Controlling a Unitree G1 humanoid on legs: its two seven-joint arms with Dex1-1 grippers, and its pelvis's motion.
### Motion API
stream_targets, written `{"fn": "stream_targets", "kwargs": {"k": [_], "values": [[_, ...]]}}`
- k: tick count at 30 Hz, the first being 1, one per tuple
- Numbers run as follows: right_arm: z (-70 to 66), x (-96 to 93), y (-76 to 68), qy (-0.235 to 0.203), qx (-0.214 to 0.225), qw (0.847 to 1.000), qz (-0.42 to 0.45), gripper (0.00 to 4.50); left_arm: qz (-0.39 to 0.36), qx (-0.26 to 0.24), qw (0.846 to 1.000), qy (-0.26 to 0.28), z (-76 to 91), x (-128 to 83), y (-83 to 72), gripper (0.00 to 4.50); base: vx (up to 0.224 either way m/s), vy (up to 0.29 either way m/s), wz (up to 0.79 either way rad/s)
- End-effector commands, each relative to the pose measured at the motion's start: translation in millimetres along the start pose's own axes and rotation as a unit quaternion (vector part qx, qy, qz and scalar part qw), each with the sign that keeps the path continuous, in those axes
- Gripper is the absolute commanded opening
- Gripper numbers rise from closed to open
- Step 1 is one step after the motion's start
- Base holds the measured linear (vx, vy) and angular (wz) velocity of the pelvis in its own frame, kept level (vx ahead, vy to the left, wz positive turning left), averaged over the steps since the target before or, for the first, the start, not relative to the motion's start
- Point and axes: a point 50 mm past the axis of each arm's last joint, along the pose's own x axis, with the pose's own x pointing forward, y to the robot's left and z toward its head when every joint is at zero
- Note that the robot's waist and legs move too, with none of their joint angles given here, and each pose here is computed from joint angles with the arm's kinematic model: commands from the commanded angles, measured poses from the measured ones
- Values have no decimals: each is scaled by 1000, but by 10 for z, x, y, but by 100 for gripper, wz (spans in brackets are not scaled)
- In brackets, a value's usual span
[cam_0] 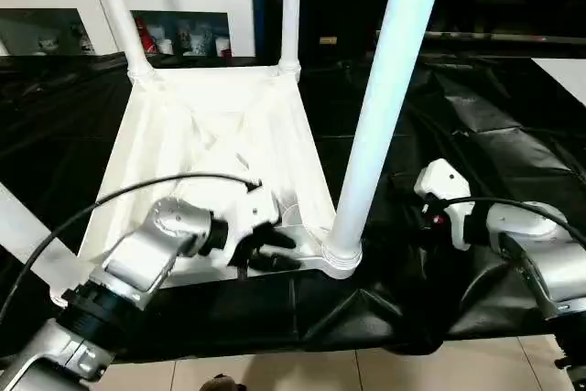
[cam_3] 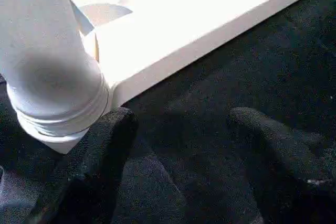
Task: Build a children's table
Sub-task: Rotate table base
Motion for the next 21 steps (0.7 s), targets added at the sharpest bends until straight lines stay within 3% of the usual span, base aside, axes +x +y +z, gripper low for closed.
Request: {"fn": "stream_targets", "kwargs": {"k": [1, 15, 21], "values": [[-2, -37, 8, 10, -7, 1000, -3, 328, -8, 8, 1000, 14, -3, -21, -31, 149, 0, 0, 0], [-22, -21, 34, 13, -7, 1000, 0, 328, 23, 6, 1000, -8, -5, -31, 13, 29, 0, 0, 0], [-39, -19, 43, 14, -7, 1000, -2, 328, 34, 3, 999, -6, -39, 3, 46, 5, 0, 0, 0]]}}
